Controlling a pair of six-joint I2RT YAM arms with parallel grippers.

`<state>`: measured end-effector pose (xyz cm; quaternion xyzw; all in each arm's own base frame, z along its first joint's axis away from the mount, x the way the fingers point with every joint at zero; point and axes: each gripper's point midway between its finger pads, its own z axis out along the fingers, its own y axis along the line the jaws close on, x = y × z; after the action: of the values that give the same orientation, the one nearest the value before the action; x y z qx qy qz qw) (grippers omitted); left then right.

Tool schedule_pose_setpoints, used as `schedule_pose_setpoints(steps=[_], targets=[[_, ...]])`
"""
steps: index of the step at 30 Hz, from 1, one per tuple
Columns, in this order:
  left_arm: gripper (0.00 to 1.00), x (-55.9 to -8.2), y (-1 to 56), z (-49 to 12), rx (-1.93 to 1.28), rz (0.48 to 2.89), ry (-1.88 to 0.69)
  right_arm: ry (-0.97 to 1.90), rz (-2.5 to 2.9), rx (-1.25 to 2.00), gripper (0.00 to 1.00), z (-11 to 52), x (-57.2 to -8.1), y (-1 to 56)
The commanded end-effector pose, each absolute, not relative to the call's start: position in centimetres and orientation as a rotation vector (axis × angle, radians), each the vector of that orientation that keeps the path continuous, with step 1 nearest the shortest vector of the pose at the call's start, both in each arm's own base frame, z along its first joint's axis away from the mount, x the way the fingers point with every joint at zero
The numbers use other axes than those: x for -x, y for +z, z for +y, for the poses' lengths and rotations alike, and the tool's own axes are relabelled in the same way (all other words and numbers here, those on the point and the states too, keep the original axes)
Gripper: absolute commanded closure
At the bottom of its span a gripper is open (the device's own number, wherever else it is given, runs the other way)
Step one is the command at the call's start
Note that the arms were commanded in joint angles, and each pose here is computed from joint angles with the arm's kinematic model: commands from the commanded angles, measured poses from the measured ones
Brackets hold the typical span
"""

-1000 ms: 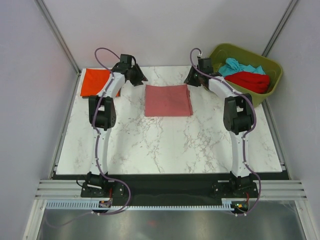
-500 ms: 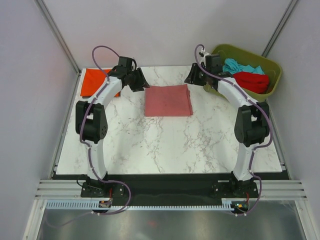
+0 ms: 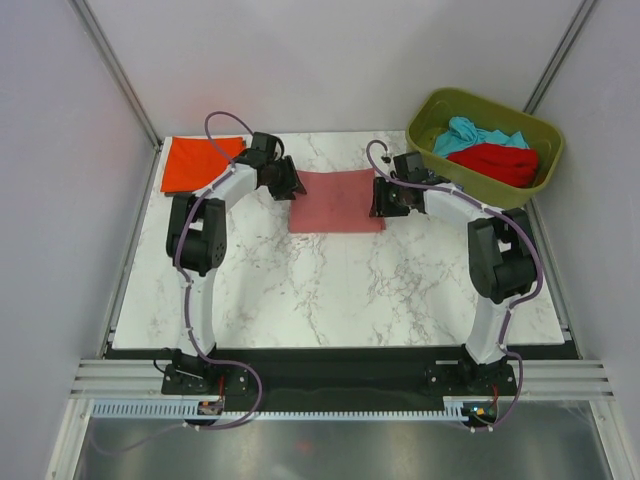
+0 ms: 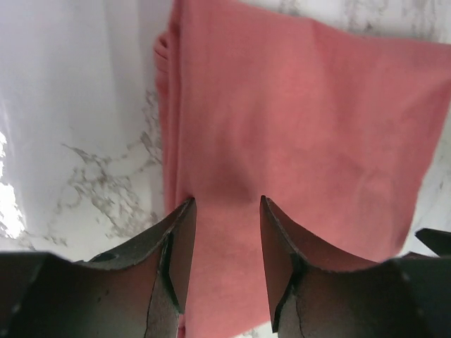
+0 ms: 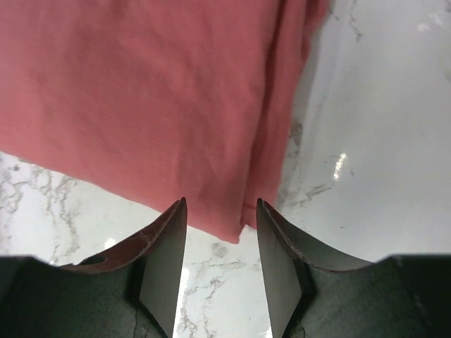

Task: Fold and stack the t-shirts
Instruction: Fold the tshirt

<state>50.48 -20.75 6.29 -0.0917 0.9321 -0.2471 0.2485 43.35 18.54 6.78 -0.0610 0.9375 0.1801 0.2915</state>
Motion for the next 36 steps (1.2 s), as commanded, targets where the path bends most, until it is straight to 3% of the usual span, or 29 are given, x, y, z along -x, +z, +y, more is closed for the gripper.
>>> schedule_pose_setpoints(steps=[1,9,14,20,25,30,36], targets=[[0.51,-53.2,7.7,-20.9,0.242,2.460,-0.708,0.373,2.436,0.184,0.46,17.2,-44.9,7.2],[0.51,-52.8,2.8,-20.2,0.279,2.544,-0.642,0.430,2.469,0.194,0.43,18.1,-44.4,4.4],[0.49,-52.7,3.4,-19.9,0.262,2.533,-0.629,0.462,2.503,0.180,0.45,18.3,-43.8,2.5],[0.49,-51.6,2.2,-18.4,0.326,2.561,-0.555,0.559,2.513,0.107,0.65,18.4,-42.3,1.9],[0.45,-50.7,8.2,-16.4,0.332,2.442,-0.461,0.619,2.468,0.105,0.72,18.8,-41.4,3.2],[0.37,-48.9,14.6,-16.7,0.244,2.344,-0.542,0.671,2.463,0.108,0.71,19.3,-40.9,3.5],[0.37,-44.4,9.4,-17.6,0.203,2.486,-0.629,0.721,2.453,0.098,0.60,19.0,-39.8,3.5]])
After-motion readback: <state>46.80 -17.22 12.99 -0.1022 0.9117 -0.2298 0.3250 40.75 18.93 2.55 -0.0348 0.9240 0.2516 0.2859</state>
